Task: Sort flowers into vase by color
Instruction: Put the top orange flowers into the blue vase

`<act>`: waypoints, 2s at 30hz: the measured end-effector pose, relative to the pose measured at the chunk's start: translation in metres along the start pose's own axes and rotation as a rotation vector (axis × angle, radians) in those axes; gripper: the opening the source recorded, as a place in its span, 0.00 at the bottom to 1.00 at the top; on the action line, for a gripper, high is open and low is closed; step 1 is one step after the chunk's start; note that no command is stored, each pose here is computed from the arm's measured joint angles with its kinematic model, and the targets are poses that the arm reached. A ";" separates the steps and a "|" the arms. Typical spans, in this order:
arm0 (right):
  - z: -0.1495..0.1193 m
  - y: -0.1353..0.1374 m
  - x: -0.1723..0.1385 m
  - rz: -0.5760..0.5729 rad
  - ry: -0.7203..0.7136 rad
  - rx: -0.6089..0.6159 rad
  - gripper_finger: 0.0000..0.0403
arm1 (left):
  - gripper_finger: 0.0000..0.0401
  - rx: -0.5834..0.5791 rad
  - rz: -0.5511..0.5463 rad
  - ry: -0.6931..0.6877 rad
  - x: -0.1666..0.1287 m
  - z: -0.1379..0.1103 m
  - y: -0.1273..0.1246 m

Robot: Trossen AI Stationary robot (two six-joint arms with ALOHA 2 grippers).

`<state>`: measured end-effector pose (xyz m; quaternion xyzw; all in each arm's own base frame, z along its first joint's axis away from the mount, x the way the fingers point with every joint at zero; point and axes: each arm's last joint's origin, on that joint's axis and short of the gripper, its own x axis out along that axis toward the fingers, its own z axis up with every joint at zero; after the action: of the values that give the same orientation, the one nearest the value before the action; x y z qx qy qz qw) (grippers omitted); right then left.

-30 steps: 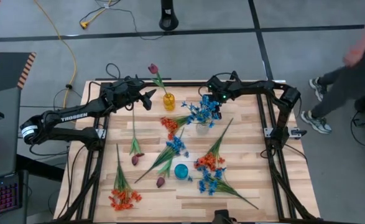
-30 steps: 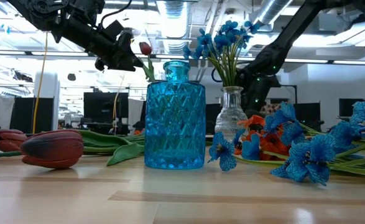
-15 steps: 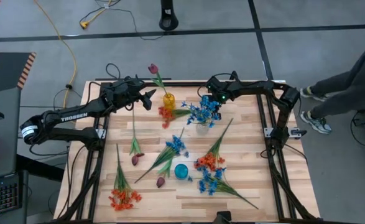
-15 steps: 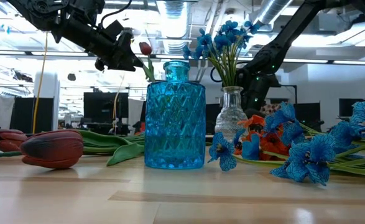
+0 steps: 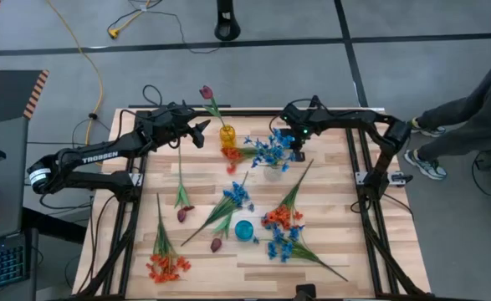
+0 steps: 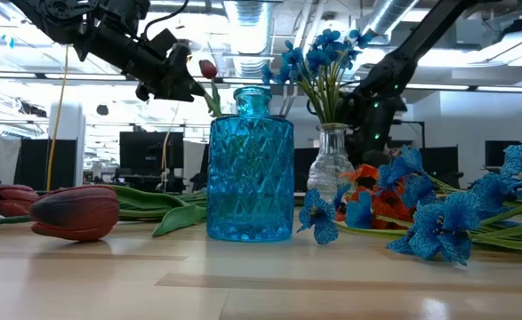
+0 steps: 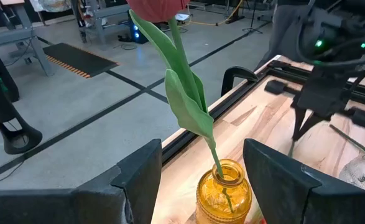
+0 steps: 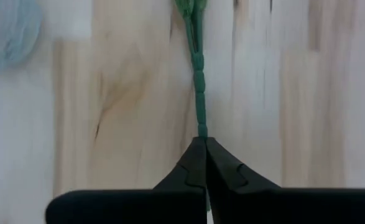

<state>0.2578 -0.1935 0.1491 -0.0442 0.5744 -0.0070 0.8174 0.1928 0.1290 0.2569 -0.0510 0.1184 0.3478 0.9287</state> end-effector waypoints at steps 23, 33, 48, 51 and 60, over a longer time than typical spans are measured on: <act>-0.010 0.020 -0.080 -0.111 0.042 0.152 0.07 | 0.54 0.000 0.000 -0.003 0.000 0.000 0.000; 0.000 0.009 -0.056 -0.133 -0.001 0.147 0.15 | 0.54 0.000 0.000 -0.002 0.000 0.000 0.000; 0.016 0.021 -0.010 -0.065 0.044 -0.034 0.47 | 0.54 -0.001 0.000 -0.002 0.000 0.000 0.000; 0.018 0.022 0.000 -0.057 0.050 -0.043 0.48 | 0.54 -0.001 0.000 -0.002 0.000 0.000 0.000; 0.018 0.020 0.014 -0.048 0.058 -0.042 0.46 | 0.54 -0.001 0.000 -0.002 0.000 0.000 0.000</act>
<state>0.2783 -0.1731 0.1400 -0.0748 0.5965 -0.0159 0.7990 0.1928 0.1290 0.2570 -0.0510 0.1176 0.3480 0.9287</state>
